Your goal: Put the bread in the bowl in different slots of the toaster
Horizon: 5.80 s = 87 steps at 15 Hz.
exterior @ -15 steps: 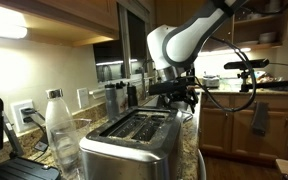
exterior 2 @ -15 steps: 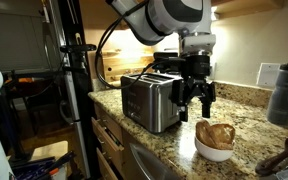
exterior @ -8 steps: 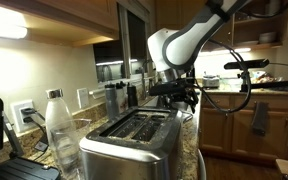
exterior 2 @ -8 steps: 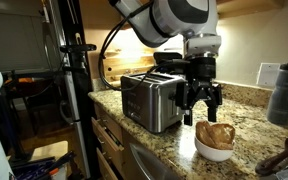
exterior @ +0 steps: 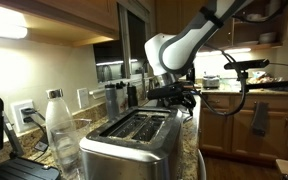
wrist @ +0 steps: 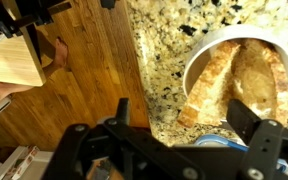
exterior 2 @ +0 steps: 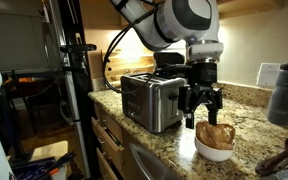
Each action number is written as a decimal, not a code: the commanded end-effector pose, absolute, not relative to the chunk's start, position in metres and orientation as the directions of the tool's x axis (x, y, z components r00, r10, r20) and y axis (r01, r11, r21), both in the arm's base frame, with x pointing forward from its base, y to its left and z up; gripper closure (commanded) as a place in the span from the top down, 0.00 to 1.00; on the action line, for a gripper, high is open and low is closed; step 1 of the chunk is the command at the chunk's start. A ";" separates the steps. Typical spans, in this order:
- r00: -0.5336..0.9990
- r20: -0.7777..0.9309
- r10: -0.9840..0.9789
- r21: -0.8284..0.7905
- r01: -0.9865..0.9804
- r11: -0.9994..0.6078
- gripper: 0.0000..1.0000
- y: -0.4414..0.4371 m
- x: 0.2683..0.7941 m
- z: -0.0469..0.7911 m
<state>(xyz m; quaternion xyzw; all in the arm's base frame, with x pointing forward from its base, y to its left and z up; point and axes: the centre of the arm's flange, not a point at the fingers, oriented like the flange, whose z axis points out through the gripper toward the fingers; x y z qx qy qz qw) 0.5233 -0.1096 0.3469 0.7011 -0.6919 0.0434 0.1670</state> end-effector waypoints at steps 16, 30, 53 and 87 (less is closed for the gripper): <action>0.030 0.325 -0.945 0.166 -0.986 0.026 0.10 -0.109 0.535 0.349; 0.057 0.380 -0.923 0.139 -0.990 -0.004 0.10 -0.101 0.549 0.391; 0.157 0.368 -0.916 0.307 -0.951 -0.039 0.10 -0.072 0.545 0.388; 0.155 0.434 -0.888 0.065 -0.988 -0.140 0.10 0.027 0.484 0.593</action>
